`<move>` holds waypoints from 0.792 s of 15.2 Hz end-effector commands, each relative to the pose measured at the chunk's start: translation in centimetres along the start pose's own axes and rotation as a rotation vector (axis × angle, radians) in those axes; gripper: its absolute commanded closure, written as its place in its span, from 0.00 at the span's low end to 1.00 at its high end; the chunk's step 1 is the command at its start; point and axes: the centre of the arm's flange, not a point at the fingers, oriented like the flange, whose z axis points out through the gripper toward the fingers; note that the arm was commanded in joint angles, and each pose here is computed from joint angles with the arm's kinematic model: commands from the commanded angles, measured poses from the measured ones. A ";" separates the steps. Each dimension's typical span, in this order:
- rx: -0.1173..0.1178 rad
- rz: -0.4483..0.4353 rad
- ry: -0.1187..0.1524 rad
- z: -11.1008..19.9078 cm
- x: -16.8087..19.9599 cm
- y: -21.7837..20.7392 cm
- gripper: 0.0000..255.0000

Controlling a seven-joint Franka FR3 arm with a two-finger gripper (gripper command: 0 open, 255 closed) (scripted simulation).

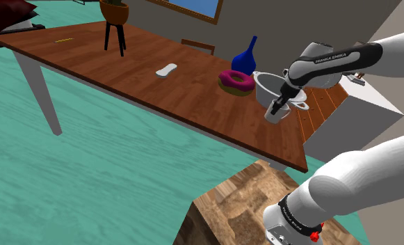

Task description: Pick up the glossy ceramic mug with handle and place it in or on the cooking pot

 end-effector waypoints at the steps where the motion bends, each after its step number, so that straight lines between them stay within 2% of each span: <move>1: 0.000 0.000 0.000 -1.1 0.1 0.1 1.00; 12: 0.000 0.000 0.000 -6.9 0.4 0.5 1.00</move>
